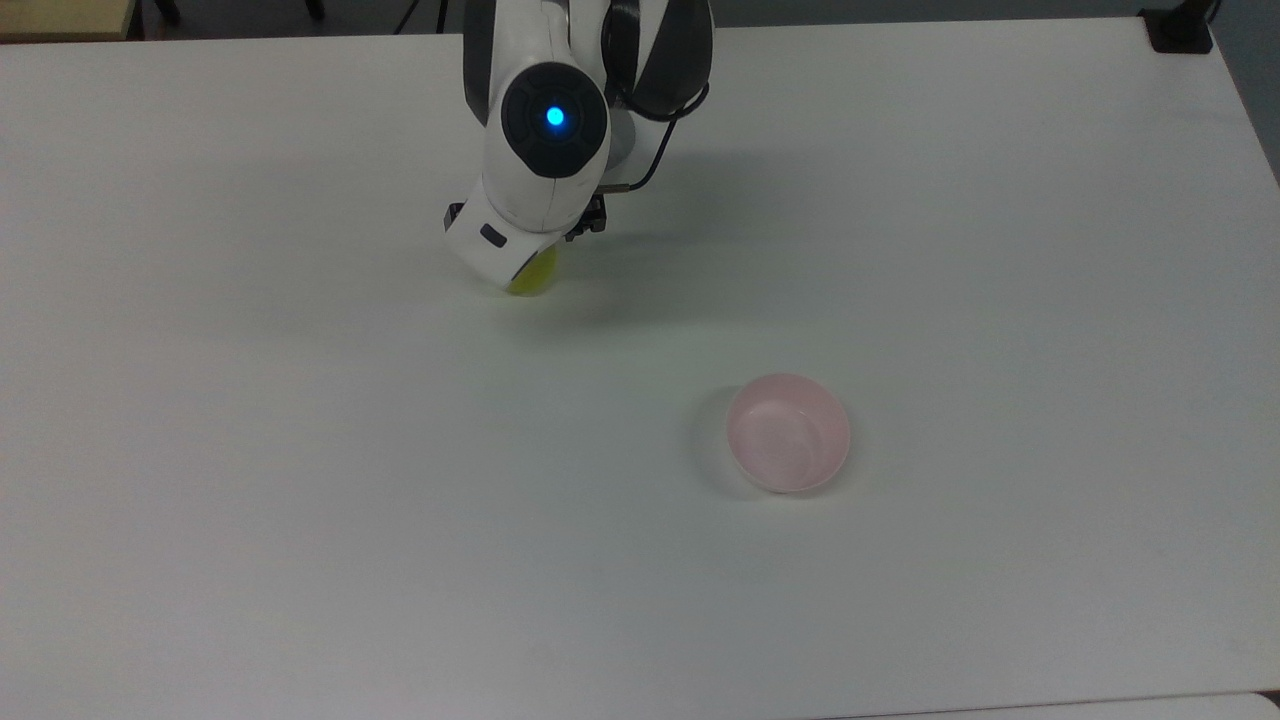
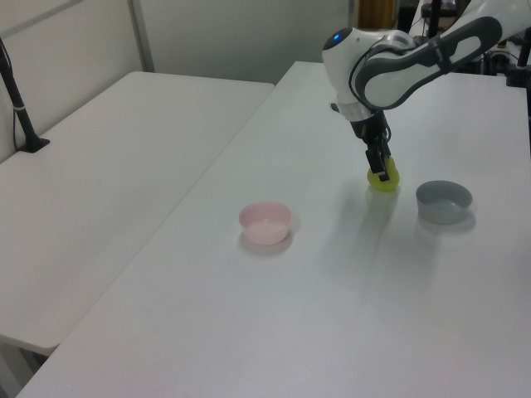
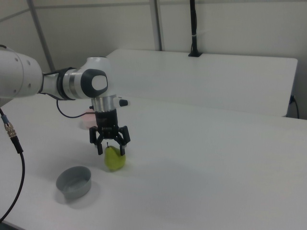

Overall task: Place the pear in the bowl
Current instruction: 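Lower the gripper around the pear and close on it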

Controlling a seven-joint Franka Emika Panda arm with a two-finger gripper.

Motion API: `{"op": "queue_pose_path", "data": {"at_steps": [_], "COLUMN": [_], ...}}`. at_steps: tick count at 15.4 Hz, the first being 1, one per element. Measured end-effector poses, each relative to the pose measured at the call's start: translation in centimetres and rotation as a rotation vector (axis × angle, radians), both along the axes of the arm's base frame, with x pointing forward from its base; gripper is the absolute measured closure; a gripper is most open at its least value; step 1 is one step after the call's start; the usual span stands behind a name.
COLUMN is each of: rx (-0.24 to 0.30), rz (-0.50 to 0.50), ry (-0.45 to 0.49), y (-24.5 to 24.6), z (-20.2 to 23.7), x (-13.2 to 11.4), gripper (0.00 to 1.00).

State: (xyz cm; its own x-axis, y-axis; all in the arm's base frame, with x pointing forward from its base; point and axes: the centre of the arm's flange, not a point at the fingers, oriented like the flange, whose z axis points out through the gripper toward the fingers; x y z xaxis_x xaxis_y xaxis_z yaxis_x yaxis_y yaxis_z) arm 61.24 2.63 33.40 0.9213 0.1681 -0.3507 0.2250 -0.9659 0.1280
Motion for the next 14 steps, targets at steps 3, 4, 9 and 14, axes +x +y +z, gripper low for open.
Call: {"op": "queue_pose_path", "data": {"at_steps": [3, 4, 9, 14], "rx": [-0.017, -0.02, -0.022, -0.019], "rz": [0.009, 0.01, 0.013, 0.017], "ry": [0.021, 0.025, 0.026, 0.002], "y": [-0.1, -0.2, -0.1, -0.1], "z": [-1.4, -1.7, -2.3, -2.1], "x": [0.0, 0.0, 0.2, 0.5], "gripper": [0.0, 0.0, 0.13, 0.18]}}
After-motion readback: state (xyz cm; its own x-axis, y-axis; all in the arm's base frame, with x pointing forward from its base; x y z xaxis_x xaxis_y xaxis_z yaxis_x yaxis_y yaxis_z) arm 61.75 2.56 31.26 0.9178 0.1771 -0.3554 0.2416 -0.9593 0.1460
